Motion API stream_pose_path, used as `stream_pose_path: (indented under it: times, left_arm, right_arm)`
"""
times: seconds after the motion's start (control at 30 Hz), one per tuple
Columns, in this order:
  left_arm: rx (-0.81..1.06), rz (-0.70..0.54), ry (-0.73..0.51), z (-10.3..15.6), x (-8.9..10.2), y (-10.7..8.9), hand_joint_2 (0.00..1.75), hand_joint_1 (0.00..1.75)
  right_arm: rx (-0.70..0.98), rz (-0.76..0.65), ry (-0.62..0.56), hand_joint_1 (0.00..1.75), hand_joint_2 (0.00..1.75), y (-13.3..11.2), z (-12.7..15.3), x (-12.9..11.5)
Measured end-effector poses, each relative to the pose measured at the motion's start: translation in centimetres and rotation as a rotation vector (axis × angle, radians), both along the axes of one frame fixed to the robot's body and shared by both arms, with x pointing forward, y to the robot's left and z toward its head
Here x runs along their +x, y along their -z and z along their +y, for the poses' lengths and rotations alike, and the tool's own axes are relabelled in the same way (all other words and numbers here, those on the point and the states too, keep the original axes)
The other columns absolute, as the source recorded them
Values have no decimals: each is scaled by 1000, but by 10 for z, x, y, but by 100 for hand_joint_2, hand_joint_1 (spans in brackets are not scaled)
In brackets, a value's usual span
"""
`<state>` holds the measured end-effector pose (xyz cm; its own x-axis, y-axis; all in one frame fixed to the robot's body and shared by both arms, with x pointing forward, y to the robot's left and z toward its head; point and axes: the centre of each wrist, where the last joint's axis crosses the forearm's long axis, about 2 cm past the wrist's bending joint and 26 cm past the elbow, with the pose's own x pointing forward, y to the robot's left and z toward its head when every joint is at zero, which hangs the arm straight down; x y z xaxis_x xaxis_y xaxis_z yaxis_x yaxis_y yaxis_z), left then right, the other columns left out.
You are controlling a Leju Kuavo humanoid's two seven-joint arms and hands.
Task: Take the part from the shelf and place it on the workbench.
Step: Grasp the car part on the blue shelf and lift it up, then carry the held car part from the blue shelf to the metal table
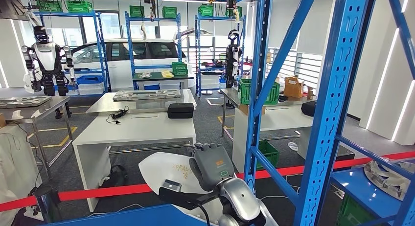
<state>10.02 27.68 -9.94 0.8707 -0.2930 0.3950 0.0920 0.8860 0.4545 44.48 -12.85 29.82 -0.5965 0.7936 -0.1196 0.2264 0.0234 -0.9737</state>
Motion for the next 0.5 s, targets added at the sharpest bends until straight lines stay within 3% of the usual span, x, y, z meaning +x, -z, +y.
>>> stream_pose_path:
  times: [0.5]
  left_arm:
    - [-6, -11, 1, 1, 2, 0, 175, 0]
  right_arm:
    - [5, 6, 8, 175, 175, 7, -4, -1]
